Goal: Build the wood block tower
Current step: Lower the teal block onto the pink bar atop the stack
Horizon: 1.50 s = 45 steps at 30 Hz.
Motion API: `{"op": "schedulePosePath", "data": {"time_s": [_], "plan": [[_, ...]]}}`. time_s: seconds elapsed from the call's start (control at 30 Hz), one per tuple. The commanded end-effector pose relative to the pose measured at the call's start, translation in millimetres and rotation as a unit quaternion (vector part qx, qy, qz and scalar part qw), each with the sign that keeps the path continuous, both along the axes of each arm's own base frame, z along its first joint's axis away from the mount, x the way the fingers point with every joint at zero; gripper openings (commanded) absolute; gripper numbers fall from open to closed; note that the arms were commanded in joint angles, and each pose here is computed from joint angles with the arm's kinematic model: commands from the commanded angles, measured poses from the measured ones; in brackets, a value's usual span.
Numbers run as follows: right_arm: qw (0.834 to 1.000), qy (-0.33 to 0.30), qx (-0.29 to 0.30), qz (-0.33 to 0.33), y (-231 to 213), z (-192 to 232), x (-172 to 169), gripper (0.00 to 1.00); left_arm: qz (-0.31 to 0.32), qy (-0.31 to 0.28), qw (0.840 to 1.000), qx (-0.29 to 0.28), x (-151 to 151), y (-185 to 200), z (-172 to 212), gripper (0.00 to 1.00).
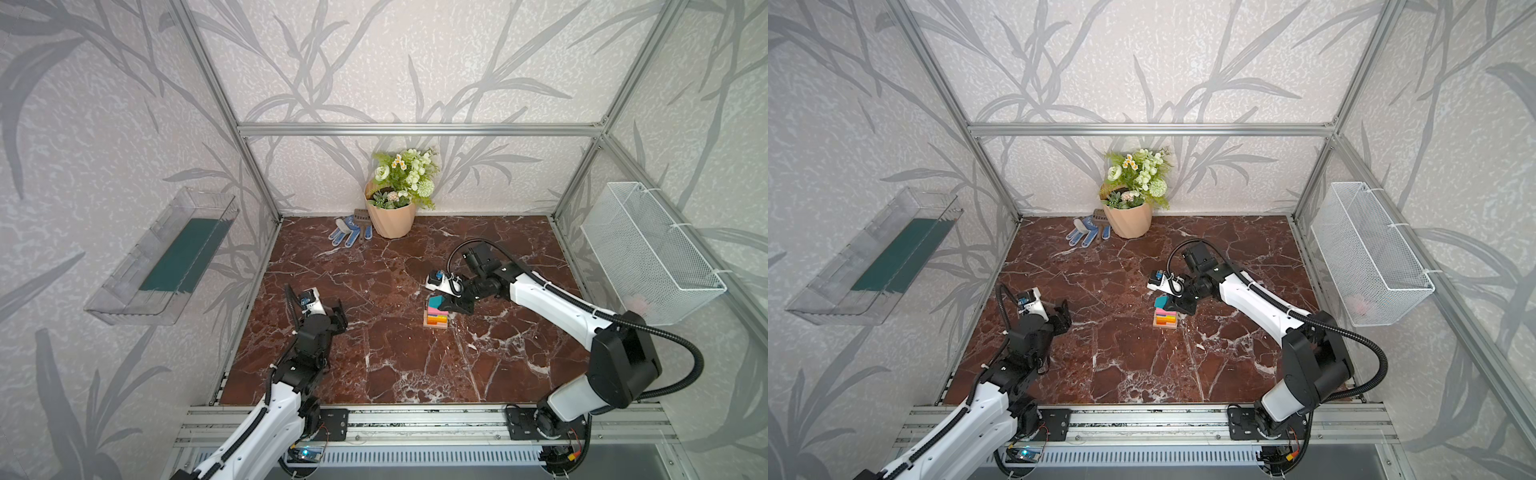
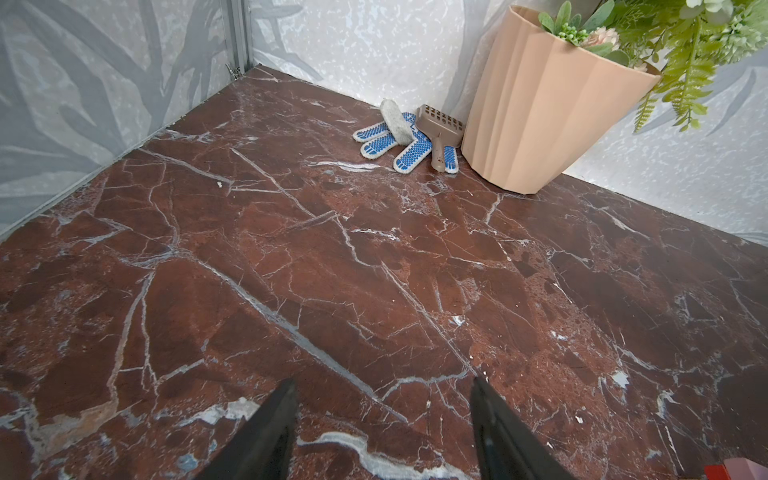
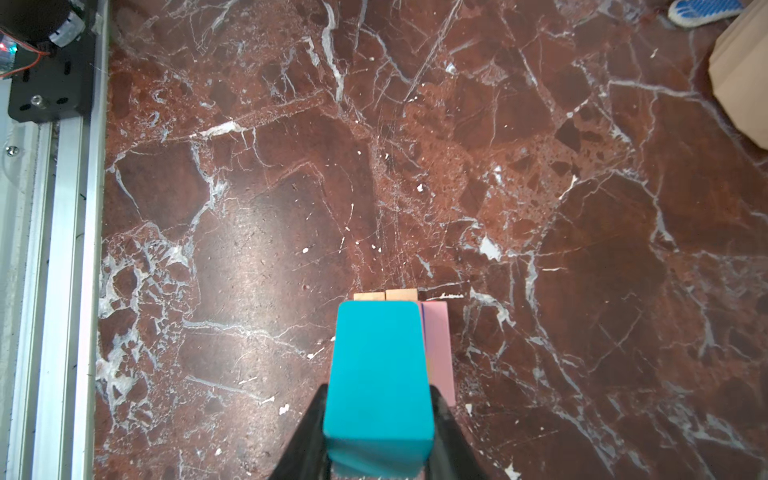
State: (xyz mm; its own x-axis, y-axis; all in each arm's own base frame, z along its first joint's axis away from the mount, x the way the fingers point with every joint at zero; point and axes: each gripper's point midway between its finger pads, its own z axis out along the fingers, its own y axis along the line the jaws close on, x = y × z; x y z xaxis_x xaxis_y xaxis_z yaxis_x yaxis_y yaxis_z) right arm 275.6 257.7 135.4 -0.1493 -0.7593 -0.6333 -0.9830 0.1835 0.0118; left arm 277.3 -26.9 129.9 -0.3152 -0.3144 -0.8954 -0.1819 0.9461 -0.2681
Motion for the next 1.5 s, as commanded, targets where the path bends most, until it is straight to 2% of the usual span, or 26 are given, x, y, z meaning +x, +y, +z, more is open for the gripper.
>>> {"op": "schedulePosePath", "data": {"time_s": [0.0,0.37,0.9,1.17,1.47], "plan": [[1.0,-0.005,0.024,0.003,5,10,-2,0.0,0.007,-0.005,1.0,-0.002,0,2,1,0.66],[0.999,0.013,-0.02,0.024,4,-3,-7,0.0,0.006,-0.004,1.0,-0.002,0,2,1,0.66],[0.996,0.013,-0.082,0.035,-4,-27,7,0.0,0.005,-0.005,1.0,-0.002,0,2,1,0.66],[0.996,0.012,-0.082,0.029,-2,-31,11,0.0,0.004,-0.005,1.0,-0.002,0,1,1,0.66],[0.998,0.003,-0.054,0.026,4,-25,12,0.0,0.004,-0.005,1.0,-0.002,0,1,1,0.66]]}}
